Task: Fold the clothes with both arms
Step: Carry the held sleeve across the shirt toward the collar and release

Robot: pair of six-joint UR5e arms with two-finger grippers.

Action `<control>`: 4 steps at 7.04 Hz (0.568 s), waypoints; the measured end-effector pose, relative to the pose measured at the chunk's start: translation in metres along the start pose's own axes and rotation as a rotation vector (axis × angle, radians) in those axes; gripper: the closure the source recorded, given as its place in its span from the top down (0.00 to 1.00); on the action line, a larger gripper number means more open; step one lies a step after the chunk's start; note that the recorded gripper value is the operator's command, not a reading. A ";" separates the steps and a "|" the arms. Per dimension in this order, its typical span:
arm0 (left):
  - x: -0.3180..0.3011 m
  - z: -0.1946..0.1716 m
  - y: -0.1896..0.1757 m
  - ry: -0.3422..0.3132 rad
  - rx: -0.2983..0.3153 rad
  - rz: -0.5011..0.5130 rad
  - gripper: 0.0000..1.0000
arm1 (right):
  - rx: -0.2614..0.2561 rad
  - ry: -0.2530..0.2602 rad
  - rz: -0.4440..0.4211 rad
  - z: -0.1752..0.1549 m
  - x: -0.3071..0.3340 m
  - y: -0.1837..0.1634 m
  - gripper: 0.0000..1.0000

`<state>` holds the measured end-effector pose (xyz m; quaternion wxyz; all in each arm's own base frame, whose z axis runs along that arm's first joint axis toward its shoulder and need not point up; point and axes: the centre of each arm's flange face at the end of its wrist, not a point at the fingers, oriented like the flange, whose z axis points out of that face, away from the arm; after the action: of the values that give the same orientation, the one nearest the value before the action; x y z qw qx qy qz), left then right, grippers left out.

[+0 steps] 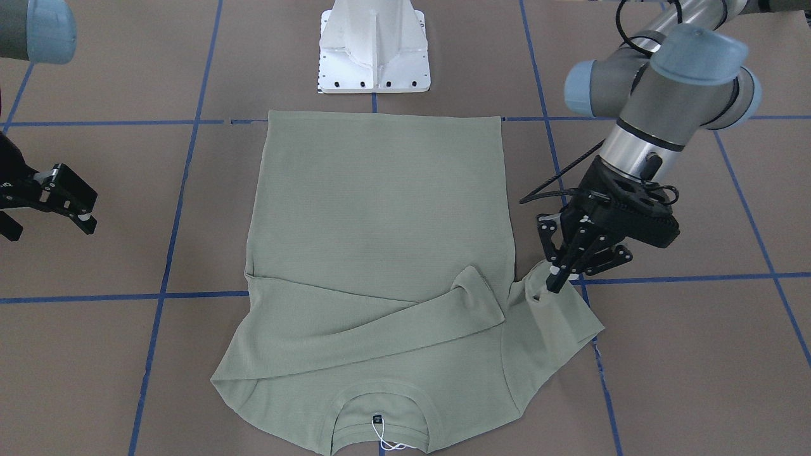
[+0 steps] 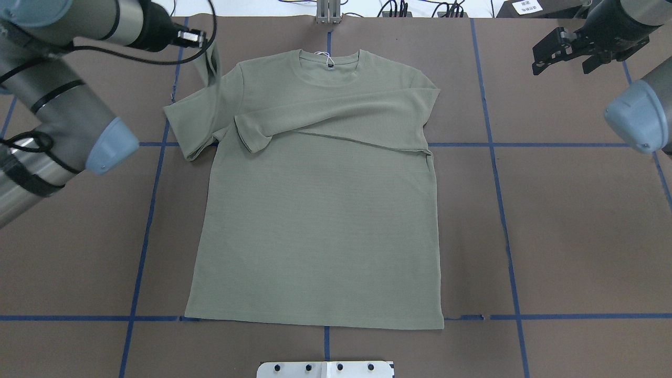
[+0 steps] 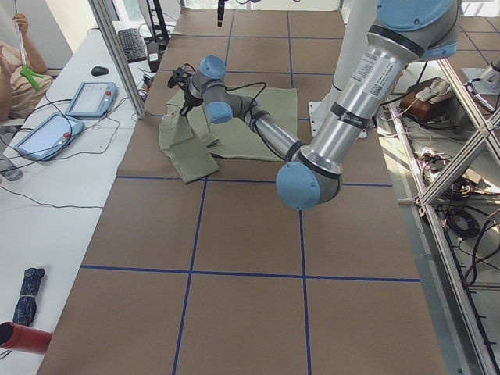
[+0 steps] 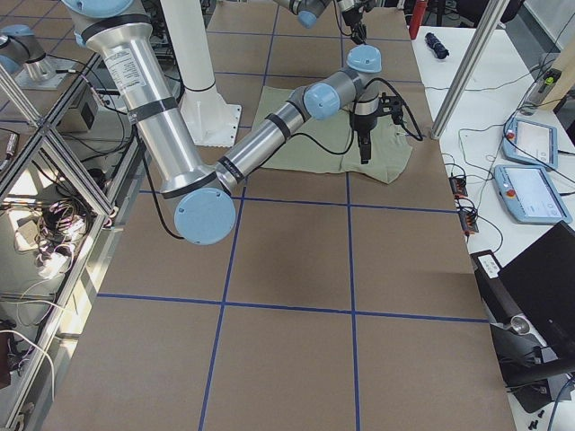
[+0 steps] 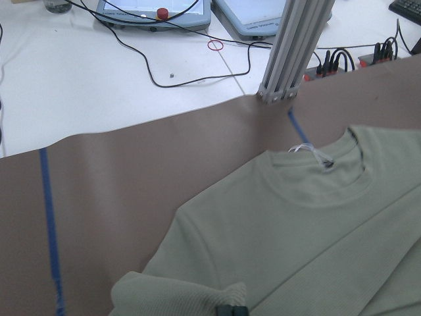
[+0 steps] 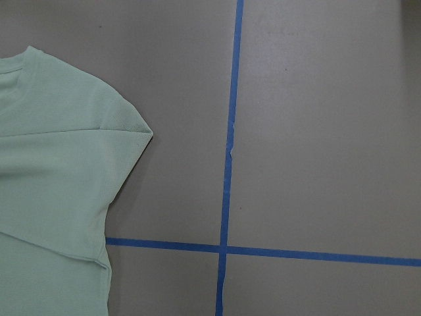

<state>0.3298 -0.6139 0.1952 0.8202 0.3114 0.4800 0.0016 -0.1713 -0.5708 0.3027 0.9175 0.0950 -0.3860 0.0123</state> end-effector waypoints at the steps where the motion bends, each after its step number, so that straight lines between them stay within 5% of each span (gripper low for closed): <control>1: 0.065 0.010 -0.021 0.038 0.010 -0.060 0.00 | 0.000 0.001 0.000 0.000 0.000 0.000 1.00; 4: 0.225 0.052 0.037 0.189 0.084 0.024 0.00 | 0.002 0.004 0.002 0.001 0.001 0.000 1.00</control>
<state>0.5037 -0.5427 0.0553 0.7573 0.3495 0.5513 0.0206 -0.1709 -0.5707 0.3039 0.9182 0.0953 -0.3842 0.0138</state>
